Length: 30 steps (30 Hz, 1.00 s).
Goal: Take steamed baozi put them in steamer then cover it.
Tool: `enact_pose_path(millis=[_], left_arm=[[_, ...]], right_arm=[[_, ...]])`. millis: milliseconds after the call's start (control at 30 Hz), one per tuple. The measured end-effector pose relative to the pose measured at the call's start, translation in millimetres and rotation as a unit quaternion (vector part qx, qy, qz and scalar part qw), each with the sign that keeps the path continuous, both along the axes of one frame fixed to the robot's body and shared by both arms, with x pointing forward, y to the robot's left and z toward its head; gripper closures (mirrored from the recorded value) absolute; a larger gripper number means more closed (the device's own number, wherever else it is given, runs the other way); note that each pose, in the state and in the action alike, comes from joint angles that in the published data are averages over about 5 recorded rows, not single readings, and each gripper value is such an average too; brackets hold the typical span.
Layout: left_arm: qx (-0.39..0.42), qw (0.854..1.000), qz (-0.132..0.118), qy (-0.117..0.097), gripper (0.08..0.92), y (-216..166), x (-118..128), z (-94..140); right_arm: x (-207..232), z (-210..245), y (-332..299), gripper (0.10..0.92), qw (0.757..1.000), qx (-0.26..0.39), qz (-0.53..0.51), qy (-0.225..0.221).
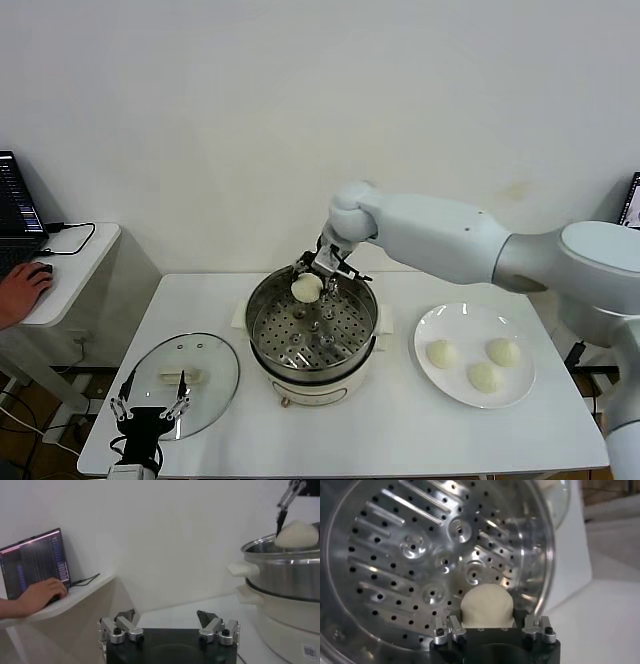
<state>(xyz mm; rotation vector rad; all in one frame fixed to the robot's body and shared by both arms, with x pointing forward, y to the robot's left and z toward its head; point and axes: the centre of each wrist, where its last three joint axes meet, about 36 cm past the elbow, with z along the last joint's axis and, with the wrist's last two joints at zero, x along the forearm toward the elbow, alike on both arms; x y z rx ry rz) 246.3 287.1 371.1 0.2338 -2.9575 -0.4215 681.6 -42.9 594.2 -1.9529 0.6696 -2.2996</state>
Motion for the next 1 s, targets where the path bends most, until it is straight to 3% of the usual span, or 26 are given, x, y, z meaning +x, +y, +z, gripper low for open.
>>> enact_pose_path(millis=[267,467,633,1000], left_arm=[[-0.001,1.000,0.001,-0.001,0.177,-0.6,0.2,-0.3],[-0.002,1.000,-0.001,-0.005,0.177,-3.4,-1.4,3.7],[-0.002,1.000,-0.001,-0.008,0.177,-4.0,-1.7,6.5],[-0.002,1.000,-0.002,-0.018,0.177,-3.2,-1.4,14.6]], right_arm=[[-0.7,-14.4,8.4,0.366,0.999,-0.020,0.045,-0.010],[0.1,-13.7,9.8,0.227,0.998,-0.025,0.062,-0.018],[-2.0,0.8,5.6,0.200,0.998,-0.021,0.055,-0.019],[-20.0,63.9,-57.0,0.200,0.990,0.033,-0.137,0.005]])
